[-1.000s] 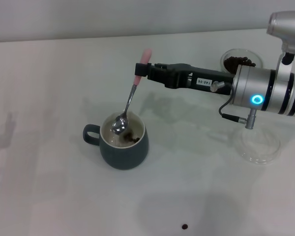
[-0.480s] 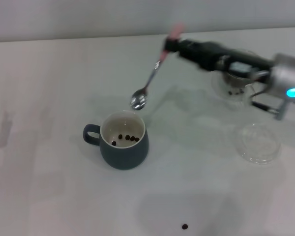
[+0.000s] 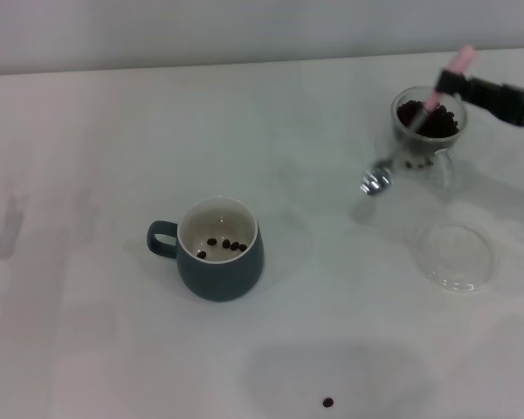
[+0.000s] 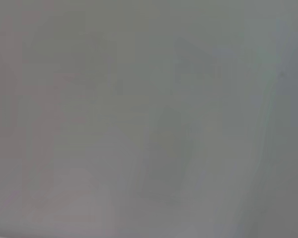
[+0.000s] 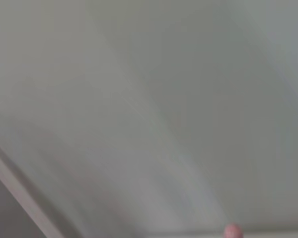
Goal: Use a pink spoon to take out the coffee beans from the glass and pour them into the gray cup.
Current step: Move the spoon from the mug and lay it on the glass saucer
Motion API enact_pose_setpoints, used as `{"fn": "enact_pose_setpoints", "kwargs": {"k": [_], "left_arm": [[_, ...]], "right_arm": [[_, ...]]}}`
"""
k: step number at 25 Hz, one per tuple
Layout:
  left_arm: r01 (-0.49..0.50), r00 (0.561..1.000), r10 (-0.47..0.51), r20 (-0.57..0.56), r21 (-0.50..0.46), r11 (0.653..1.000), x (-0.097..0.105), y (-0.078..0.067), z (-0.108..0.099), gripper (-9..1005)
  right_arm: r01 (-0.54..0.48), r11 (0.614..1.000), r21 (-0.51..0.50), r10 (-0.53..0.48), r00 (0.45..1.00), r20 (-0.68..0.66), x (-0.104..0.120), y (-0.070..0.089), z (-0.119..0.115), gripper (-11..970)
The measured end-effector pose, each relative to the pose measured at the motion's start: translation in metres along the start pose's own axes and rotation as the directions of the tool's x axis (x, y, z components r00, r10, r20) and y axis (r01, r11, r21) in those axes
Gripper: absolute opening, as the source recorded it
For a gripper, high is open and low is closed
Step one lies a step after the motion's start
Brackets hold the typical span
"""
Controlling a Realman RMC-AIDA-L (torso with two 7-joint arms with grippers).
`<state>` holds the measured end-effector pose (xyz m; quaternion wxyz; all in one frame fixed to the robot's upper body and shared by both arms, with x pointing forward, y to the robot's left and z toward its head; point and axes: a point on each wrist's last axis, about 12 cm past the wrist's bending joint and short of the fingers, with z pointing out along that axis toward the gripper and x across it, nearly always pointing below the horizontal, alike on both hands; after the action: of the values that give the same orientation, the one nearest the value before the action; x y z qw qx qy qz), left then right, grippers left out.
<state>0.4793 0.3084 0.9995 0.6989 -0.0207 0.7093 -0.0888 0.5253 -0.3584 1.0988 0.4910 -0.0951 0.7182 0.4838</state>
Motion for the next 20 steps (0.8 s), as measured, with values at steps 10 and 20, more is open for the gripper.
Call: {"fn": "enact_pose_setpoints", "kwargs": {"k": [10,20], "left_arm": [[-0.001,1.0,0.001,0.0,0.002,1.0,0.0,0.0,0.001,774],[-0.001,1.0,0.001,0.0,0.002,1.0,0.0,0.0,0.001,775]], "right_arm": [[0.095,0.989,0.113,-0.072,0.978,-0.195,-0.013,-0.018,-0.029,143],[0.117,0.979,0.165,-0.067,0.957,-0.281,-0.012,-0.025,-0.039,145]]}}
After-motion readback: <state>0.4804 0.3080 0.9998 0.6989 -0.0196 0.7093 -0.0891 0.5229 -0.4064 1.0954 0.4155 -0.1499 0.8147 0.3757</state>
